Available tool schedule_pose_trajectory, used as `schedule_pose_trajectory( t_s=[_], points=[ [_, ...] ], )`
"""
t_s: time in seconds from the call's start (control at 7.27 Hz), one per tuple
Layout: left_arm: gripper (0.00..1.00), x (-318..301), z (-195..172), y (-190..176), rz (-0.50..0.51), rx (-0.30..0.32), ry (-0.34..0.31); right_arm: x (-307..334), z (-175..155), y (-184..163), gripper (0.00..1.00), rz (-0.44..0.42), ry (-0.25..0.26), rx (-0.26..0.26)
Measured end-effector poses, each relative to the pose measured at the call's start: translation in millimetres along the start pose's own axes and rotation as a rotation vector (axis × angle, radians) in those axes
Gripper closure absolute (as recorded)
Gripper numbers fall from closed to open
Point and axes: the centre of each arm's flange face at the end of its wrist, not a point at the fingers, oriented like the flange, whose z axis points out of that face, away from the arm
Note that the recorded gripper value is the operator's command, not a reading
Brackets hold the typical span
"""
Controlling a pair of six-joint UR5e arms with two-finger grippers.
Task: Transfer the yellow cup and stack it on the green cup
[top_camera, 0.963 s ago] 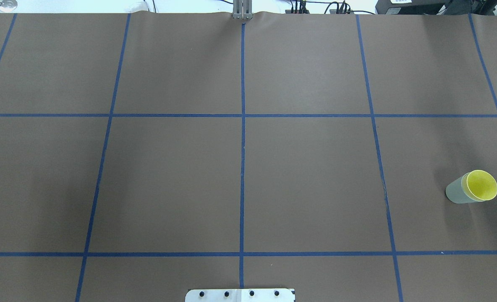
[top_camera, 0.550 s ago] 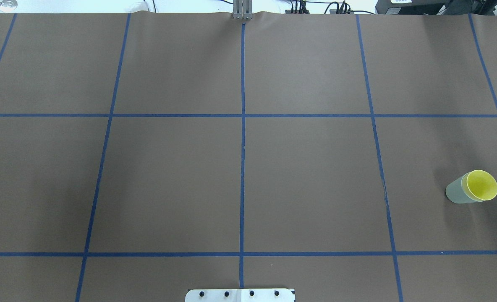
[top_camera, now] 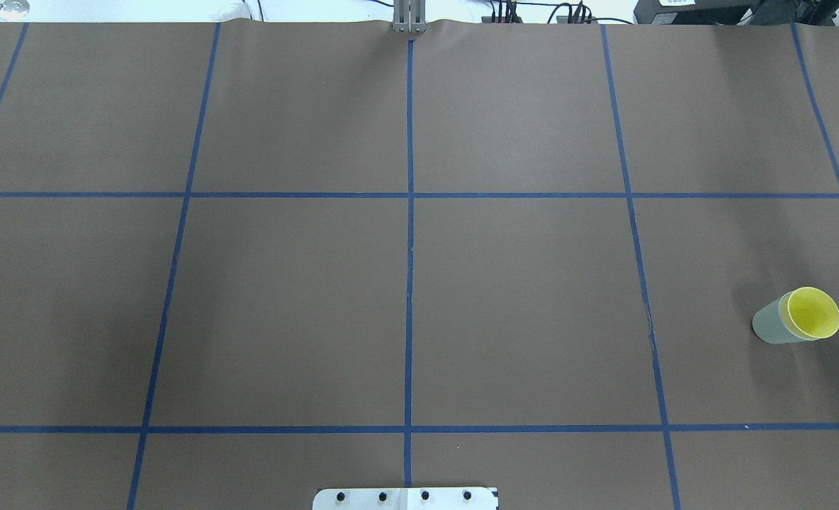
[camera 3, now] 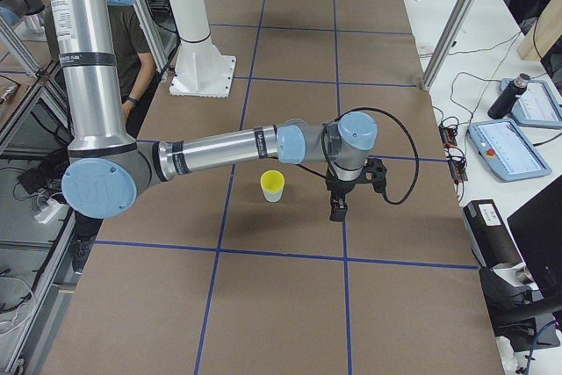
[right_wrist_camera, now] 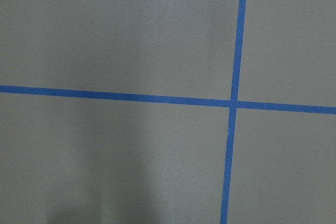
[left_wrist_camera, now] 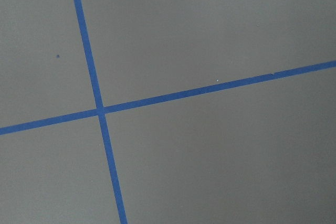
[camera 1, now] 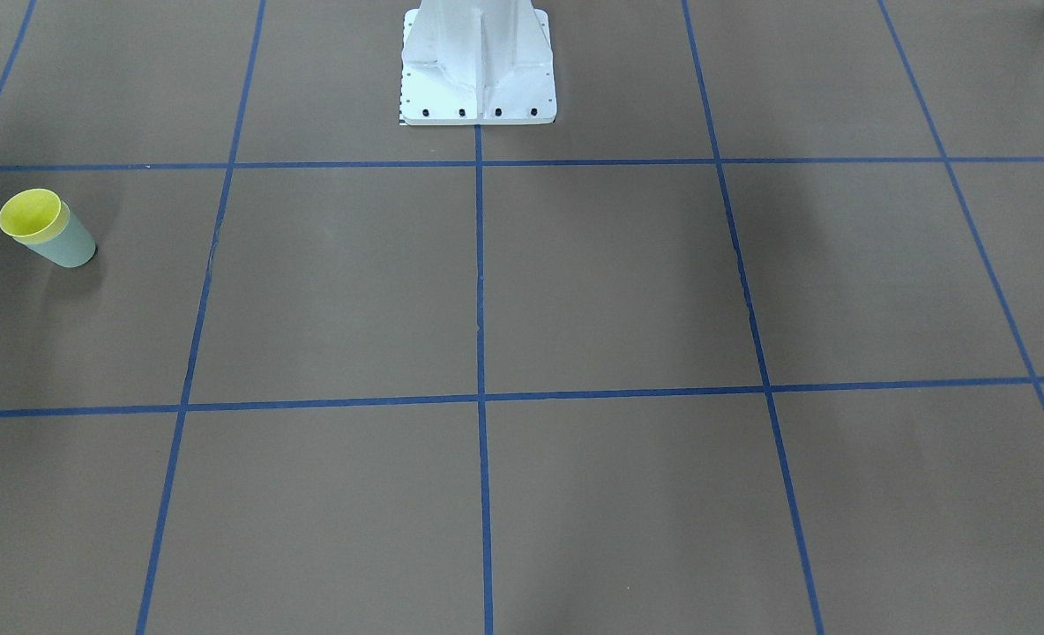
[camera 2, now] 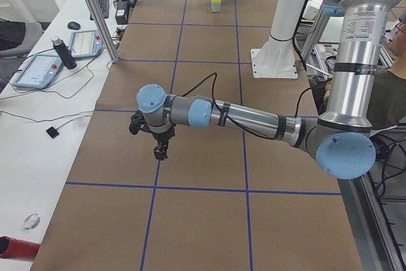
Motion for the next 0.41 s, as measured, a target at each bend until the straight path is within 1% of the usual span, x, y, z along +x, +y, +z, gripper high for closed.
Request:
schedule_pose_trajectory(
  t_s=[0.41],
  points=[
    [0.00,-6.4,5.6,2.4,-0.020,-0.011,0.000,1.7,1.8,0.0,0.00,0.003,0.001,-0.004]
  ],
)
